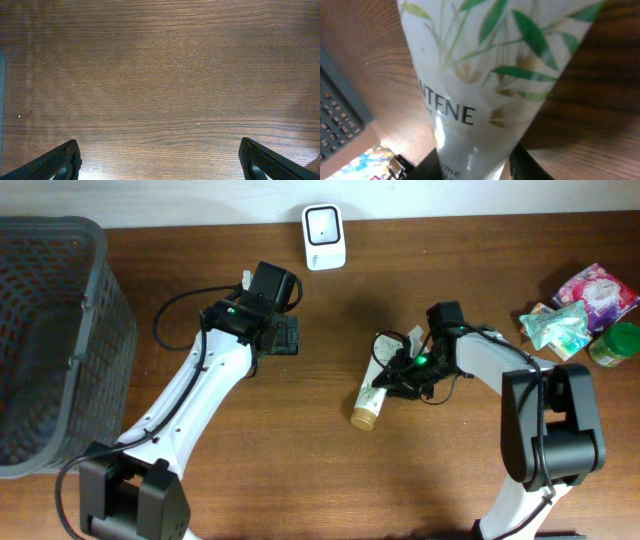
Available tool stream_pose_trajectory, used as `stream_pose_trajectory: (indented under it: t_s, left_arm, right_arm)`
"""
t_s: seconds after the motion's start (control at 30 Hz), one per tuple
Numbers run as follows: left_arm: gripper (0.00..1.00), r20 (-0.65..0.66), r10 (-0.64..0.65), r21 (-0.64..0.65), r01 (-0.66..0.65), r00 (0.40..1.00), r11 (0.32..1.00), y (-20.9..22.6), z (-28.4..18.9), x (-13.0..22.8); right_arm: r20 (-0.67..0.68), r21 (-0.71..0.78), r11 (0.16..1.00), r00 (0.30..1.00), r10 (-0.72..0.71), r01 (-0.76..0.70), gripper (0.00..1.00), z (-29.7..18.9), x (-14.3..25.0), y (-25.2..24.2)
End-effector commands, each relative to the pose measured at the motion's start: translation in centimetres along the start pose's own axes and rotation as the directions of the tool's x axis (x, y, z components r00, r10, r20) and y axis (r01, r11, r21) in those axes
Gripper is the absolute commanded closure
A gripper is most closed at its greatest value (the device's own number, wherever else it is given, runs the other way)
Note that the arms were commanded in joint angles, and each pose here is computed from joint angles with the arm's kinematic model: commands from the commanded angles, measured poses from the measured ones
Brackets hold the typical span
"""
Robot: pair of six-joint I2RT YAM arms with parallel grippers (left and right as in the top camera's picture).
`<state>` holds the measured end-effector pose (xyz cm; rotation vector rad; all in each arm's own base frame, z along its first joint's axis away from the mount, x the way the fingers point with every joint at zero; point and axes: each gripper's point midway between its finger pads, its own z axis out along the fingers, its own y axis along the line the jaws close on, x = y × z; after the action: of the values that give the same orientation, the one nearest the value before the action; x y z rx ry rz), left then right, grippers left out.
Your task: Scan the item barcode
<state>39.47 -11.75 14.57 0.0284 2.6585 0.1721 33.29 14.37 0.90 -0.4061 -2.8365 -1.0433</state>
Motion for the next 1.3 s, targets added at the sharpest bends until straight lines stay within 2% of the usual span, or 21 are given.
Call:
stream_pose_trajectory:
  t_s: [0.0,0.13,0.2,0.27,0.3,0.4,0.47,0.63,0.7,0.8,0.87,0.9,0.93,0.97,1.1,1.17,1.27]
  left_arm:
    - [0.01,-0.010,0.010,0.001,-0.010,1.000,1.000,0.0,0.3,0.3]
    - [0.01,-0.010,0.010,0.001,-0.010,1.000,1.000,0.0,0.3,0.3]
    - [0.01,-0.010,0.010,0.001,-0.010,1.000,1.000,0.0,0.3,0.3]
    - [0.01,-0.010,0.010,0.001,-0.010,1.000,1.000,0.0,0.3,0.3]
    - [0.01,-0.010,0.010,0.001,-0.010,1.000,1.000,0.0,0.3,0.3]
    - [0.01,-0.010,0.010,0.001,-0.010,1.000,1.000,0.0,0.3,0.3]
    - [0.01,-0.010,0.010,0.001,-0.010,1.000,1.000,0.0,0.3,0.3]
    - [0.01,-0.010,0.010,0.001,-0.010,1.000,1.000,0.0,0.3,0.3]
    - [0.01,-0.010,0.010,0.001,-0.010,1.000,1.000,0.0,0.3,0.3]
    - [0.01,-0.010,0.010,0.001,-0.010,1.000,1.000,0.0,0.3,0.3]
    - [0.01,-0.010,0.010,0.001,-0.010,1.000,1.000,0.0,0.3,0.3]
    - [0.01,-0.010,0.010,0.001,-0.010,1.000,1.000,0.0,0.3,0.3]
    - [0.01,-0.010,0.010,0.001,-0.010,1.000,1.000,0.0,0.3,0.3]
    - [0.01,-0.010,0.010,0.001,-0.010,1.000,1.000,0.0,0.3,0.3]
    - [0.01,-0.010,0.010,0.001,-0.010,1.000,1.000,0.0,0.3,0.3]
    - [0.01,-0.010,0.010,0.001,-0.010,1.000,1.000,0.0,0.3,0.3]
    - [0.01,-0.010,0.010,0.001,-0.010,1.000,1.000,0.0,0.3,0.3]
  right_arm:
    - [0.005,0.096,0.995,1.000,0.007,-0.007,0.96,1.2,0.0,-2.5]
    - [-0.003,0.107,0.994,1.000,-0.029,0.029,0.96,-1.0,-0.4,-0.5]
    - [0.036,0.274,0.962,0.999,-0.020,0.009,0.96,-4.0,-1.1,-1.1]
    - [0.105,0.496,0.865,0.994,0.031,-0.079,0.96,-8.7,-1.7,-2.3]
    - [0.129,0.552,0.826,0.990,0.053,-0.116,0.96,-10.1,-1.6,-2.6]
    - [0.216,0.753,0.621,0.973,0.081,-0.219,0.96,-14.1,-0.3,-4.6]
    - [0.233,0.795,0.556,0.969,0.087,-0.241,0.96,-13.6,0.4,-5.4]
    - [0.168,0.859,0.466,0.977,0.133,-0.211,0.95,-9.3,2.1,-8.4]
    - [0.140,0.863,0.466,0.978,0.153,-0.196,0.87,-8.2,2.4,-8.7]
    - [0.101,0.834,0.526,0.983,0.152,-0.167,0.82,-6.3,2.9,-7.1]
    - [0.073,0.811,0.570,0.990,0.122,-0.130,0.69,-5.0,3.0,-5.4]
    - [0.046,0.806,0.586,0.996,0.082,-0.085,0.41,-4.7,2.8,-4.5]
    - [0.021,0.801,0.598,0.999,0.044,-0.043,0.05,-4.7,2.6,-3.5]
    - [-0.001,0.788,0.616,1.000,0.002,-0.001,0.01,-5.1,2.1,-1.8]
    - [-0.047,0.760,0.644,0.995,-0.086,0.091,0.01,-9.1,0.6,1.8]
    - [-0.058,0.759,0.645,0.996,-0.063,0.085,0.01,-12.2,0.3,1.6]
    - [-0.105,0.750,0.658,0.994,0.026,0.062,0.01,-14.8,0.6,-1.7]
